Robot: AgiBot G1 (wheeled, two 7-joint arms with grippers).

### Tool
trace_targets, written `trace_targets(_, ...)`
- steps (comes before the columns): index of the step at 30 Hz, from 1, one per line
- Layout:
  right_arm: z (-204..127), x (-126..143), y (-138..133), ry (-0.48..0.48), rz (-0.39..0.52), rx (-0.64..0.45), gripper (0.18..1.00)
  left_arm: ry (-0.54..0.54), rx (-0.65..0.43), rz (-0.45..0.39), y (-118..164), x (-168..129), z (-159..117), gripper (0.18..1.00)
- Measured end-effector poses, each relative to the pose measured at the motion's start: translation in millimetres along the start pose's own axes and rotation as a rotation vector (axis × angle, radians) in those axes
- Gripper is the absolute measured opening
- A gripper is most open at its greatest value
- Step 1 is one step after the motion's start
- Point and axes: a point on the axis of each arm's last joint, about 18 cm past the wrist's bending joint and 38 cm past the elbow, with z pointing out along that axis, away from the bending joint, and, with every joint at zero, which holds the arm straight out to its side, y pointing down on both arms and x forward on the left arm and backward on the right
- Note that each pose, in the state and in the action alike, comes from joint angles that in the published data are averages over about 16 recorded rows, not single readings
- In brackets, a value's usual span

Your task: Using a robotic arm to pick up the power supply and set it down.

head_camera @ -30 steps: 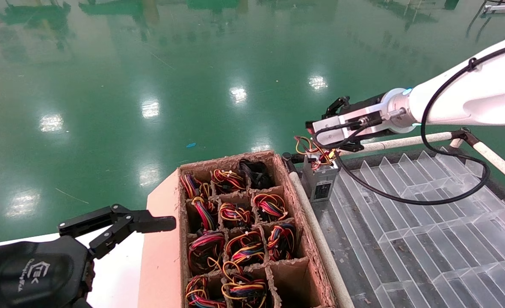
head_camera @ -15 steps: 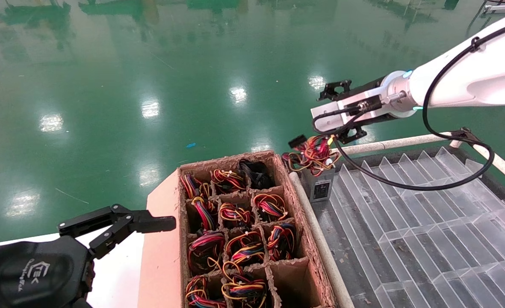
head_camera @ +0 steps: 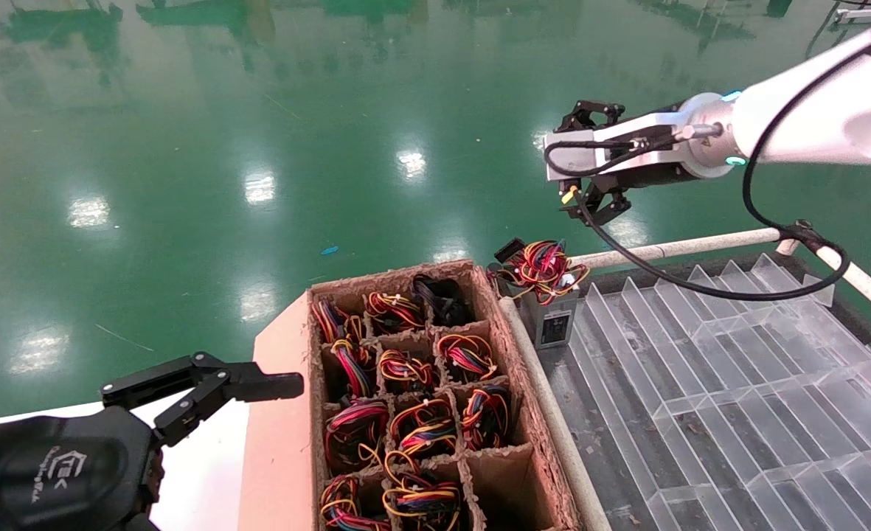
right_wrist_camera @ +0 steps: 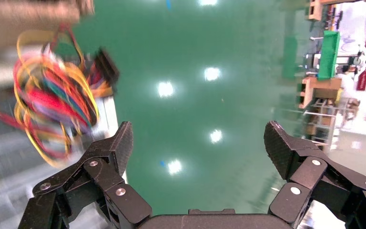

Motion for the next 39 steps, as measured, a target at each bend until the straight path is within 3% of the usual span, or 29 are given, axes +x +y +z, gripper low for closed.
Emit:
trace_targets(12, 2, -56, -10, -0.027, 0.29, 0.248, 1.0, 0.0, 0.0, 0.0, 0, 0, 0, 1.0)
trace_targets(24, -26, -105, -19, -0.068, 0.544, 0.486, 1.0, 0.0, 0.0, 0.0, 0, 0, 0, 1.0)
trace_targets(32, -58, -133, -24, -0.107, 0.675, 0.629, 1.0, 0.0, 0.0, 0.0, 0, 0, 0, 1.0)
trace_targets(39, -75, -144, -26, -0.129, 0.721, 0.687, 1.0, 0.0, 0.0, 0.0, 0, 0, 0, 1.0)
